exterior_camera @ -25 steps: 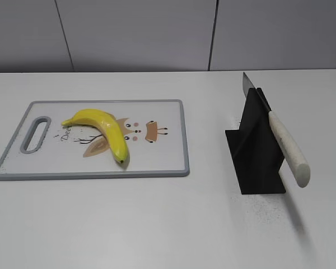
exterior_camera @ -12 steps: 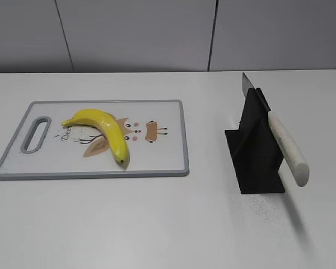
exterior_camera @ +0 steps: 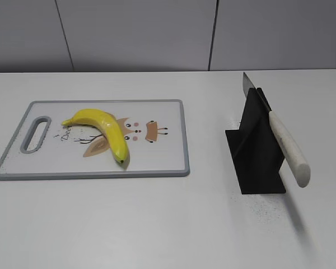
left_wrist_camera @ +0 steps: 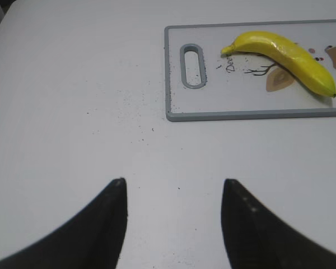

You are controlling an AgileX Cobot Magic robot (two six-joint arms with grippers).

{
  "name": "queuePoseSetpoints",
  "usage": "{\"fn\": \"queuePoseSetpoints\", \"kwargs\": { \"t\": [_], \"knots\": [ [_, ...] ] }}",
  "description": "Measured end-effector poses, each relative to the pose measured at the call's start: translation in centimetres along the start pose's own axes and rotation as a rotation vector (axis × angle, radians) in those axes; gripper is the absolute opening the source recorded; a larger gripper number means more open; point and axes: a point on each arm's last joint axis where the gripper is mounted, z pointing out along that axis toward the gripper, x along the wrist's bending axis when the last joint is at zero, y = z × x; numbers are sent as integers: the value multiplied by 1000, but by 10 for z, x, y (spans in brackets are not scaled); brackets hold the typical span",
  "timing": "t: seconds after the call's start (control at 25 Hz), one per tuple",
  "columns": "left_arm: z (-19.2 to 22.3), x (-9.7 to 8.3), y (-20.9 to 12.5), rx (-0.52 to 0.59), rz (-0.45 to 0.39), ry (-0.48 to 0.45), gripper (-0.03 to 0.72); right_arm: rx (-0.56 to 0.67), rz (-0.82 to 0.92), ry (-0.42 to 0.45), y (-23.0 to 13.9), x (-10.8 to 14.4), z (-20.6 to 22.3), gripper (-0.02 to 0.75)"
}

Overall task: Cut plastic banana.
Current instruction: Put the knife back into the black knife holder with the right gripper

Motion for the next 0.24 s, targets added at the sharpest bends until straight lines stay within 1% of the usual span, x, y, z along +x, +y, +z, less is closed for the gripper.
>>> {"fn": "queuePoseSetpoints", "kwargs": {
  "t": [0.24],
  "knots": [
    [0, 0, 0, 0, 0, 0, 525, 0, 0, 0, 0, 0, 0, 564]
  ]
}}
